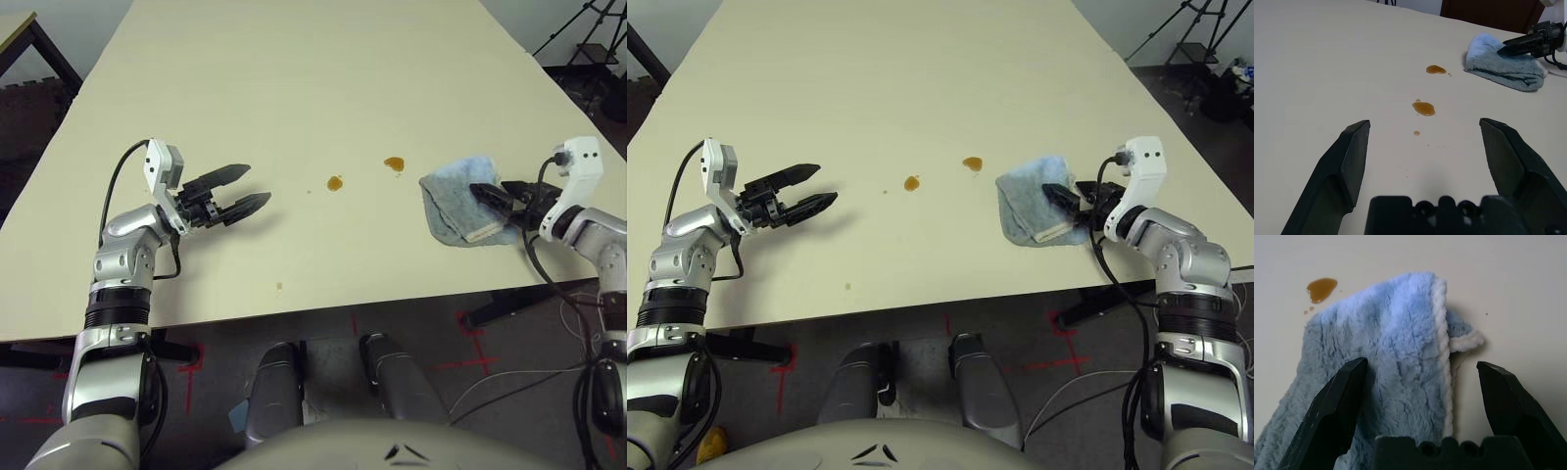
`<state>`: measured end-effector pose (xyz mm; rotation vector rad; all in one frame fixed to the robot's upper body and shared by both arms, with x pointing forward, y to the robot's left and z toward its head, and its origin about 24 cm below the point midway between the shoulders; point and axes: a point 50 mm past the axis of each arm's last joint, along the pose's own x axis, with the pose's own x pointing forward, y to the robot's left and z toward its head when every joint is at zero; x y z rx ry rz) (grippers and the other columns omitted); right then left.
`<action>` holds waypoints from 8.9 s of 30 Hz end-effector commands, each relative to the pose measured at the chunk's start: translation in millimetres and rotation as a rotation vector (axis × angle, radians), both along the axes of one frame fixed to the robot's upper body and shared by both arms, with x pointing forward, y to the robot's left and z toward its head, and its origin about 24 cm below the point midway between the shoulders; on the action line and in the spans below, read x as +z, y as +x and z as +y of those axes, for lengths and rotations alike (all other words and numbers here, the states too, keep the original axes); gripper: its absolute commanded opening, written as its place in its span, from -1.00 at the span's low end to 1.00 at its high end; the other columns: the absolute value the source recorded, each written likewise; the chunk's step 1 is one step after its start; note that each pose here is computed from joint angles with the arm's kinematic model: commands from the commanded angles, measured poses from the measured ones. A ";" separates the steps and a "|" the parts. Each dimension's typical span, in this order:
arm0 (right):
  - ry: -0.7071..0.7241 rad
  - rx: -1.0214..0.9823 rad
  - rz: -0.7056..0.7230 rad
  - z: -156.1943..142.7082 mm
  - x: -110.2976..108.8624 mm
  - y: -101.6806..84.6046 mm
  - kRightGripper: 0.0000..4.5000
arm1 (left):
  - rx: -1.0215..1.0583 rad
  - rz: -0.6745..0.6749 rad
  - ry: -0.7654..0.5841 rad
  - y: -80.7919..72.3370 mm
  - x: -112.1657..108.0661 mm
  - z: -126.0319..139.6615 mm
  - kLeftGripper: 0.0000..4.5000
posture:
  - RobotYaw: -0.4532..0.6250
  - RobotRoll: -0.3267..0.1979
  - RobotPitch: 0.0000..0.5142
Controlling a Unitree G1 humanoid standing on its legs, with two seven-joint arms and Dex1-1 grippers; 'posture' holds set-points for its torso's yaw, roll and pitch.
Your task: Wipe the water off the table with a rag.
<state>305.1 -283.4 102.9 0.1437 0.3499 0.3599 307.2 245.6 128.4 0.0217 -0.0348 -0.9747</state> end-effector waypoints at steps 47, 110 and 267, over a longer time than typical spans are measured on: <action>0.116 -0.144 -0.071 84.7 -2.9 58.1 -0.94 | -0.029 0.014 0.038 -0.1 -7.3 -1.8 1.00 | -0.47 0.25 -0.43; 0.133 -0.199 -0.136 76.5 26.1 78.8 -0.94 | -0.048 0.030 0.029 -1.5 -14.4 -9.4 1.00 | -0.48 0.25 -0.42; -0.010 -0.097 -0.544 8.0 62.1 32.7 0.99 | 0.871 -0.283 -0.105 10.2 7.1 56.0 1.00 | -0.40 0.25 -0.20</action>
